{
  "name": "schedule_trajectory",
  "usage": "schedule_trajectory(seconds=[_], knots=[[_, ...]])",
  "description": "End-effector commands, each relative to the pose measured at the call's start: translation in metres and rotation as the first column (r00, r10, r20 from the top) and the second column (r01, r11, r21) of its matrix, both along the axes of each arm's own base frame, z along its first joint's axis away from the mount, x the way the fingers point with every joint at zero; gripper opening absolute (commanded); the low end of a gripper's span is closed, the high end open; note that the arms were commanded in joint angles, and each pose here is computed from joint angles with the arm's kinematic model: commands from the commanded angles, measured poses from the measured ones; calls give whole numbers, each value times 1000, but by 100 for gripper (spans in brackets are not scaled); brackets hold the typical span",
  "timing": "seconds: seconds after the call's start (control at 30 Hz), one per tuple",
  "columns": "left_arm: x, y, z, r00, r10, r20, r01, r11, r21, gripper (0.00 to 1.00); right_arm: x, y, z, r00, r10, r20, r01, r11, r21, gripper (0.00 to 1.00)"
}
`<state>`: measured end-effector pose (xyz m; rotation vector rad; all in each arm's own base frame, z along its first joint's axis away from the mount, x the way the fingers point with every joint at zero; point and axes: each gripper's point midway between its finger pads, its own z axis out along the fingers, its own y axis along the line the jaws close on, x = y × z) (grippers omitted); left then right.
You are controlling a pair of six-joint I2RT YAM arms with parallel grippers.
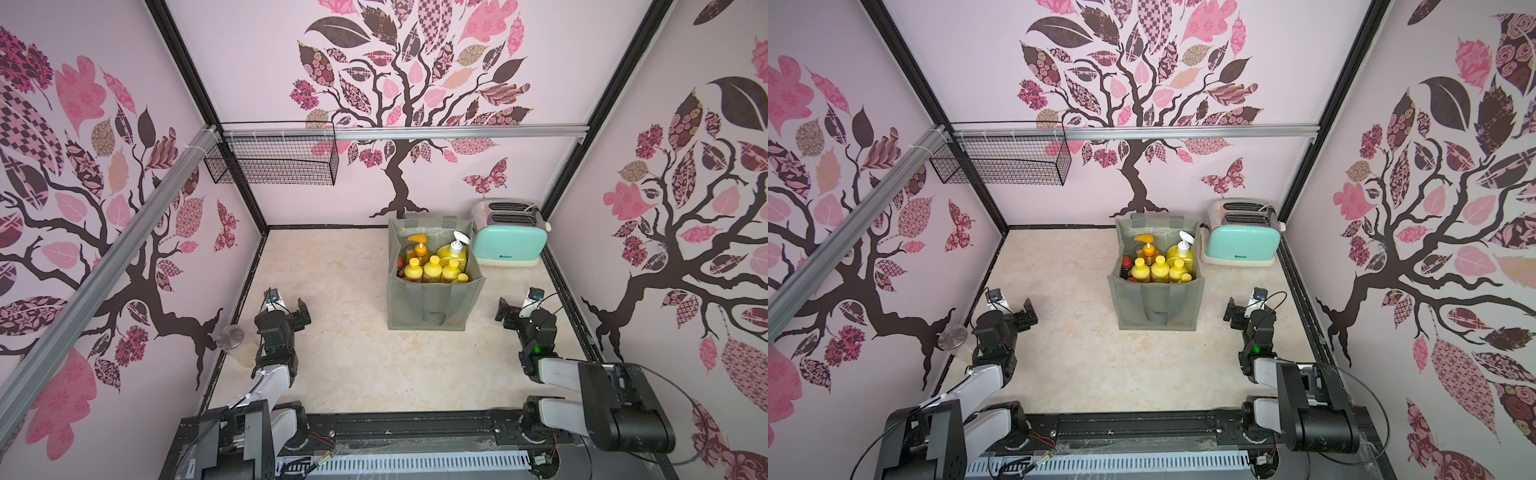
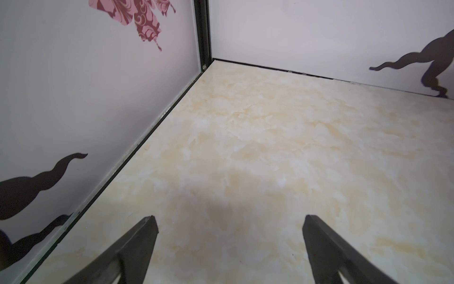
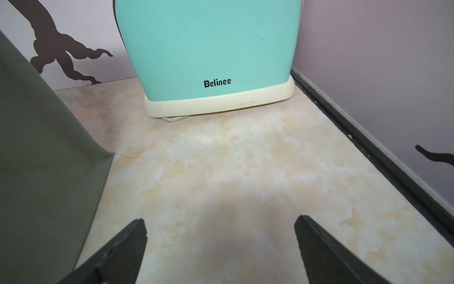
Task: Pack dish soap into the shopping bag
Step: Reset both arms
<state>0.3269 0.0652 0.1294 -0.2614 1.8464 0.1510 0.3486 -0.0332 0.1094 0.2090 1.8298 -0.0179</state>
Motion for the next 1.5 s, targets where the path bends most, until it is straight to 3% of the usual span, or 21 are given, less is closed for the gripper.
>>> schedule_trajectory(seconds=[0.0,0.17,0.27,0.37,0.5,0.6,0.7,0.87,1.0,1.47], knots=[[5,-4,8,998,-33,46,34,999,-11,98,19,6,20,998,53,42,-52,999,-10,100],[23,-15,10,993,-94,68,97,994,-54,98,21,9,20,997,72,40,-72,997,-1,100],[28,-7,11,994,-47,97,55,995,-88,98,16,1,23,995,-13,97,2,993,118,100],[48,-15,13,988,-107,109,118,988,-96,98,24,22,23,990,118,82,-125,988,87,100],[58,-13,-4,988,-102,117,114,988,-103,98,28,11,16,994,59,87,-66,994,84,100],[63,-29,-12,985,-166,39,169,983,-68,98,31,22,14,988,124,87,-130,989,66,100],[76,-60,-25,953,-302,-20,302,953,-10,98,29,25,12,987,127,97,-132,990,49,100],[74,-53,-28,973,-232,-17,232,973,10,98,25,22,9,985,95,143,-102,994,39,100],[74,-52,-28,973,-230,-17,230,973,8,98,32,28,4,989,121,86,-124,992,33,100],[74,-52,-28,973,-229,-21,229,973,3,98,40,39,-1,988,146,43,-145,989,-11,100]])
